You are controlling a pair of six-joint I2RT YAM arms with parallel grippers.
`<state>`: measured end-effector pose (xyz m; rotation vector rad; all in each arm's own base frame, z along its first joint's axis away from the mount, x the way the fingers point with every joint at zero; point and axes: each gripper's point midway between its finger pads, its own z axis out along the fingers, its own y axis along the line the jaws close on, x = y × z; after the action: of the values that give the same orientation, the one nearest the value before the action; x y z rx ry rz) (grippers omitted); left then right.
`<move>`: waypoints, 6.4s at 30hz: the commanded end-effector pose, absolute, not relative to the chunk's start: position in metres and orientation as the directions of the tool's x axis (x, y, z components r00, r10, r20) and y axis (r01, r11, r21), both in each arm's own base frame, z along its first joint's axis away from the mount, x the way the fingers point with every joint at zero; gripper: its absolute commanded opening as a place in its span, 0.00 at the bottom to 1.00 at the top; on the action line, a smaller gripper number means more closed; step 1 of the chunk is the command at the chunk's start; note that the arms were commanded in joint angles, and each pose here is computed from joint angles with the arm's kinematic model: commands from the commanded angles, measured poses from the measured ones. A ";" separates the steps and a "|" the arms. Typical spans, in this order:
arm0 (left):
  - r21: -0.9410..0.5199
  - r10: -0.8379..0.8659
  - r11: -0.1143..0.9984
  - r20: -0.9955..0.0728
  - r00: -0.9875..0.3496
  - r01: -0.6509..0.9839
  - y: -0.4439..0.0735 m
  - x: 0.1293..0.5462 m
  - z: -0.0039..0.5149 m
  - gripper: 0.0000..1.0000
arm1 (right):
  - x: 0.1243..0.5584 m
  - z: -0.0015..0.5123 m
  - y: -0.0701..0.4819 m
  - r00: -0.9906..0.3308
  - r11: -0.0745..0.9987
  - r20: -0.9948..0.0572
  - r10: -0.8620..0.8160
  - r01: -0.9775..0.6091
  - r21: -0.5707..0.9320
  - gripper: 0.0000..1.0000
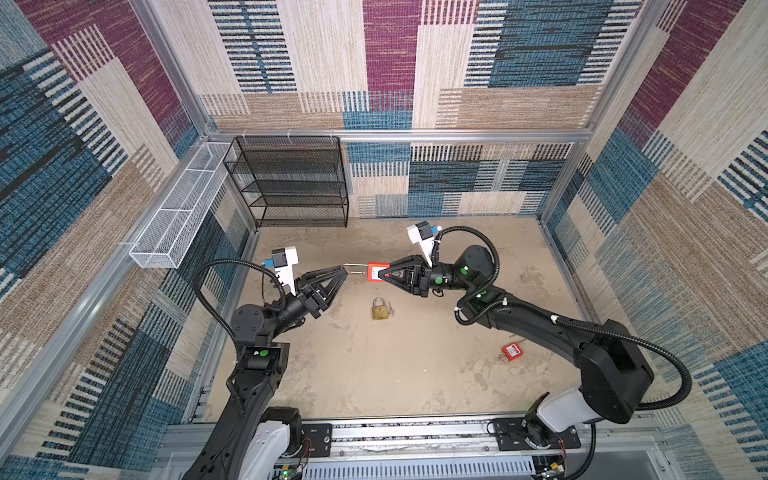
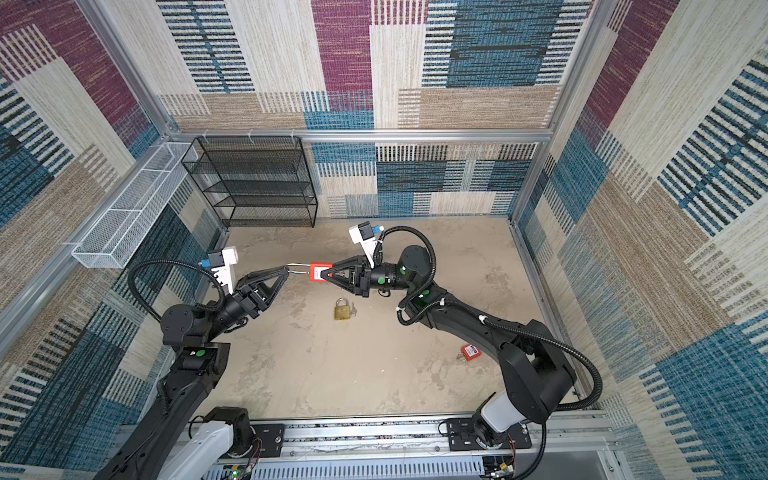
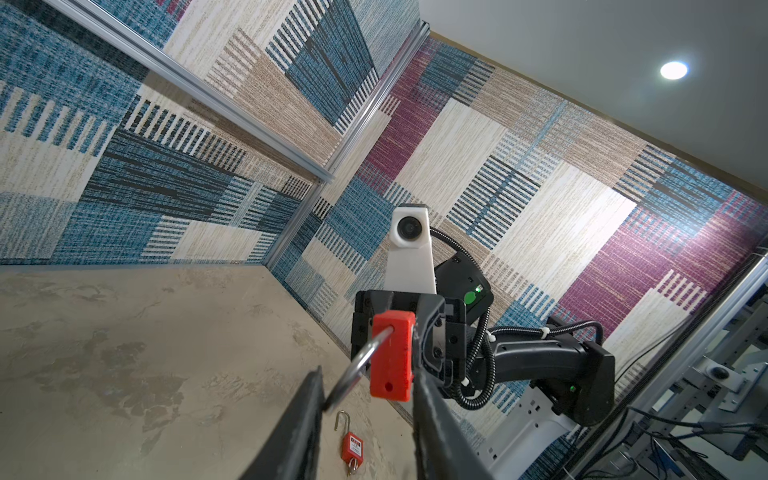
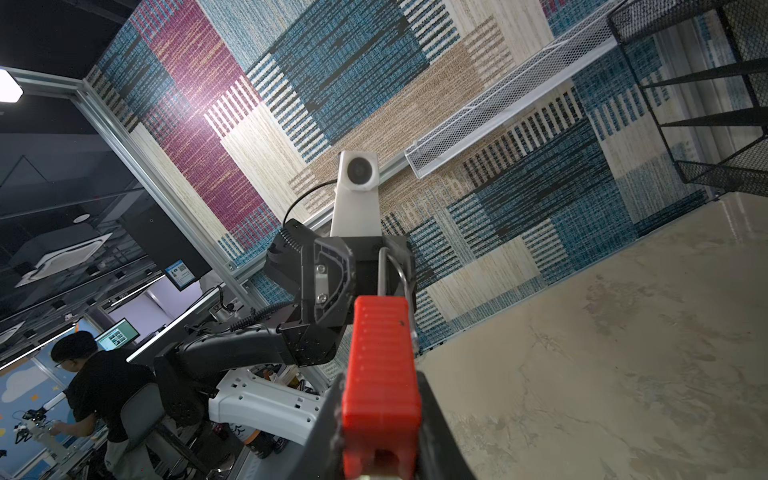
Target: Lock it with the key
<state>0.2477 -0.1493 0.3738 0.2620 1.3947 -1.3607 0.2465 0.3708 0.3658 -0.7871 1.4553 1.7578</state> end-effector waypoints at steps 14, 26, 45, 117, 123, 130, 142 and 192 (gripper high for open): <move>-0.529 -0.508 0.298 -0.792 -0.337 0.795 -0.150 0.242 0.380 0.13 | 0.244 0.373 0.369 -0.528 -0.120 -0.835 0.155 -0.849 0.515 0.06; -0.495 -0.476 0.312 -0.820 -0.317 0.811 -0.152 0.235 0.380 0.09 | 0.241 0.380 0.371 -0.522 -0.145 -0.841 0.142 -0.851 0.504 0.06; -0.515 -0.472 0.278 -0.809 -0.351 0.811 -0.156 0.234 0.373 0.11 | 0.241 0.381 0.387 -0.535 -0.177 -0.838 0.109 -0.840 0.513 0.05; -0.502 -0.459 0.286 -0.819 -0.343 0.817 -0.164 0.237 0.384 0.00 | 0.243 0.388 0.403 -0.541 -0.171 -0.822 0.179 -0.840 0.515 0.69; -0.500 -0.462 0.281 -0.819 -0.340 0.819 -0.164 0.236 0.386 0.00 | 0.267 0.386 0.390 -0.583 -0.107 -0.778 0.236 -0.811 0.575 0.70; -0.495 -0.463 0.280 -0.820 -0.337 0.822 -0.164 0.235 0.388 0.00 | 0.275 0.377 0.392 -0.603 -0.084 -0.767 0.220 -0.795 0.601 0.69; -0.496 -0.460 0.284 -0.822 -0.337 0.821 -0.164 0.238 0.387 0.00 | 0.267 0.363 0.392 -0.604 -0.084 -0.778 0.172 -0.796 0.599 0.67; -0.593 -0.514 0.314 -0.763 -0.393 0.741 -0.157 0.255 0.372 0.00 | 0.240 0.384 0.384 -0.434 -0.120 -0.871 0.231 -0.901 0.417 0.00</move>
<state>0.2468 -0.1634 0.3704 0.2887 1.4419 -1.3948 0.2485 0.3899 0.3658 -0.7829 1.4048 1.7151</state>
